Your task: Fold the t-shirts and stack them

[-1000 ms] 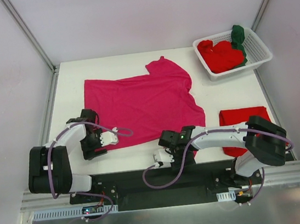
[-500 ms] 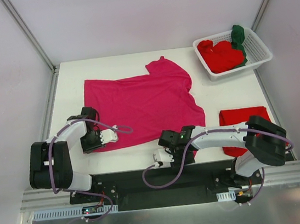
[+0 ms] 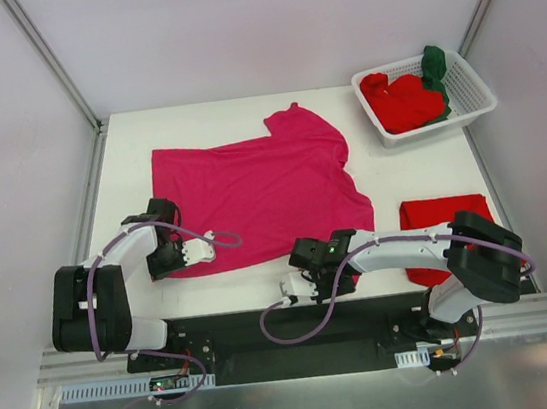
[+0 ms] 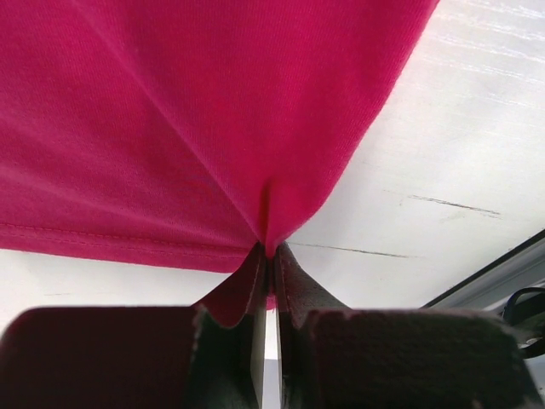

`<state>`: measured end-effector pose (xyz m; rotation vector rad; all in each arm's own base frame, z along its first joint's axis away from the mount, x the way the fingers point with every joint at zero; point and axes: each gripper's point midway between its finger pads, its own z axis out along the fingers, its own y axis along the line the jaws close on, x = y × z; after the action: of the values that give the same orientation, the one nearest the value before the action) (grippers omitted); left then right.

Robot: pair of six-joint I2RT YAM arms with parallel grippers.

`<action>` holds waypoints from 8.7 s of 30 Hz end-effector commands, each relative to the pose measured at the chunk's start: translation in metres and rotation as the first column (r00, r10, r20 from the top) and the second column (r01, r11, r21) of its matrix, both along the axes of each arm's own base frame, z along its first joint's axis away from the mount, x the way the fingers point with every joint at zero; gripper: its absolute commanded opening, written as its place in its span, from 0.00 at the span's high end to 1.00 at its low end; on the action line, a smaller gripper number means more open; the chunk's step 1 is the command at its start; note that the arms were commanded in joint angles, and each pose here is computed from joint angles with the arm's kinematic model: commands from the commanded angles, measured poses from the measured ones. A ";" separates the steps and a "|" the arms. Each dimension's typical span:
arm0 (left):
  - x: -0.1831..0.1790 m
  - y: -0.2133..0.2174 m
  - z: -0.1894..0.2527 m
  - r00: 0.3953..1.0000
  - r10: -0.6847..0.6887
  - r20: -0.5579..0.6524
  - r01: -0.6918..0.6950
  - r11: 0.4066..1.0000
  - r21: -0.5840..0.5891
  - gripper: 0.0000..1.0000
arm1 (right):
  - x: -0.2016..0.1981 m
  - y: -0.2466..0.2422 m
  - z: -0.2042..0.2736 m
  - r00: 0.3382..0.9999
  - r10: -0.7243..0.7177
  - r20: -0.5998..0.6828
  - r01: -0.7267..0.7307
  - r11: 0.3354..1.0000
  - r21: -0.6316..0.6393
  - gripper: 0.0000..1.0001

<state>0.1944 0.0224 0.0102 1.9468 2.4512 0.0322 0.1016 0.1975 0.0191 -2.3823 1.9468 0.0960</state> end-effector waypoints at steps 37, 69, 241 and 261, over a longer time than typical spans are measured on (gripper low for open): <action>0.005 -0.008 0.005 0.999 -0.021 0.040 0.023 0.999 -0.038 1.00 | 0.125 0.038 0.171 0.905 -0.137 0.403 0.039 0.970 0.242 0.99; 0.024 0.000 0.017 0.994 0.056 0.092 -0.057 0.998 0.010 1.00 | 0.208 0.094 0.191 0.820 -0.206 0.533 0.007 0.936 0.351 0.99; 0.138 0.013 0.094 0.876 0.065 0.477 -0.174 0.966 0.189 1.00 | 0.295 -0.025 0.196 0.666 -0.089 0.741 0.163 0.986 -0.028 0.99; 0.186 -0.013 0.109 0.858 0.029 0.513 -0.138 0.975 0.176 1.00 | 0.317 -0.041 0.195 0.650 -0.089 0.755 0.210 0.975 -0.066 0.99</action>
<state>0.3727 0.0151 0.1164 1.5923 2.2450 0.7374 0.4080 0.1602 0.1901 -1.8889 1.7372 -0.8708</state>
